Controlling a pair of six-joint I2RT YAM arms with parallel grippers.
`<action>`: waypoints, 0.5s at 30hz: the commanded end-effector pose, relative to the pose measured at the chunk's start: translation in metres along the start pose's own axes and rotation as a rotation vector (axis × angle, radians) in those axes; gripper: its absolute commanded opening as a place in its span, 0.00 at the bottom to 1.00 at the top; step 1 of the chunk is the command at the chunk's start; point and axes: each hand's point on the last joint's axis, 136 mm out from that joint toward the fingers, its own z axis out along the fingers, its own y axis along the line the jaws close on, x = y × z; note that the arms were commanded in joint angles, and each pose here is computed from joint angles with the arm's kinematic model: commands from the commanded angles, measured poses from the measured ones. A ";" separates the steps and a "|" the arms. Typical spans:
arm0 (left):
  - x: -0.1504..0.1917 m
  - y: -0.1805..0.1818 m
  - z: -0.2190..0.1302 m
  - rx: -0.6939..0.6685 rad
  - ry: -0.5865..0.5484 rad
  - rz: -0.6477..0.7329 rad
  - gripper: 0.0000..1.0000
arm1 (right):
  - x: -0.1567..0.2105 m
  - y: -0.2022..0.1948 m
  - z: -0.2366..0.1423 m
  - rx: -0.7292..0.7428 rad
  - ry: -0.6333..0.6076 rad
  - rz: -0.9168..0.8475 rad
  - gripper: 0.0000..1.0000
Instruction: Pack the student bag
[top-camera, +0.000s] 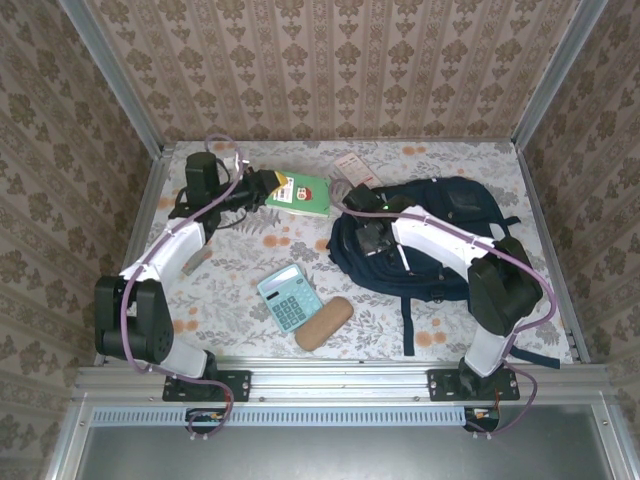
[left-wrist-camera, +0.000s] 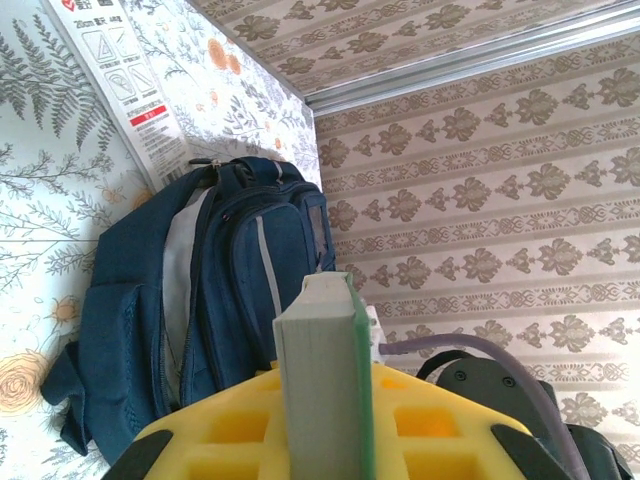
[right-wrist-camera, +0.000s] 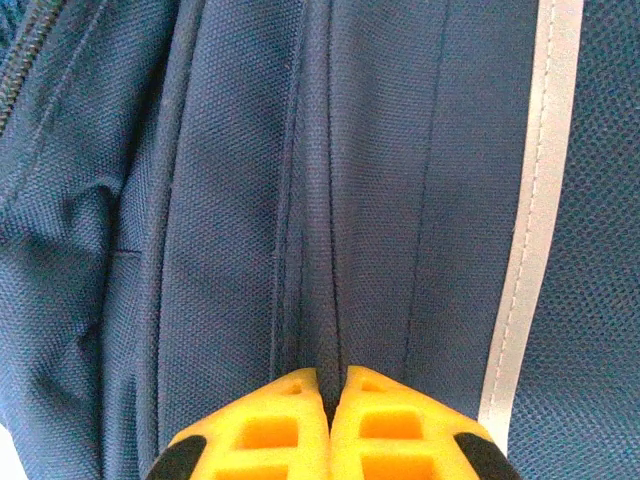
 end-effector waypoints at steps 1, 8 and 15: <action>0.001 -0.005 -0.005 0.003 -0.019 0.047 0.00 | -0.022 -0.019 -0.033 0.030 -0.088 0.036 0.00; 0.007 0.017 0.015 -0.063 -0.030 0.028 0.00 | -0.063 -0.030 -0.103 -0.103 -0.234 0.106 0.00; 0.020 0.044 0.059 -0.125 -0.031 -0.018 0.00 | -0.084 -0.039 -0.144 -0.207 -0.288 0.162 0.00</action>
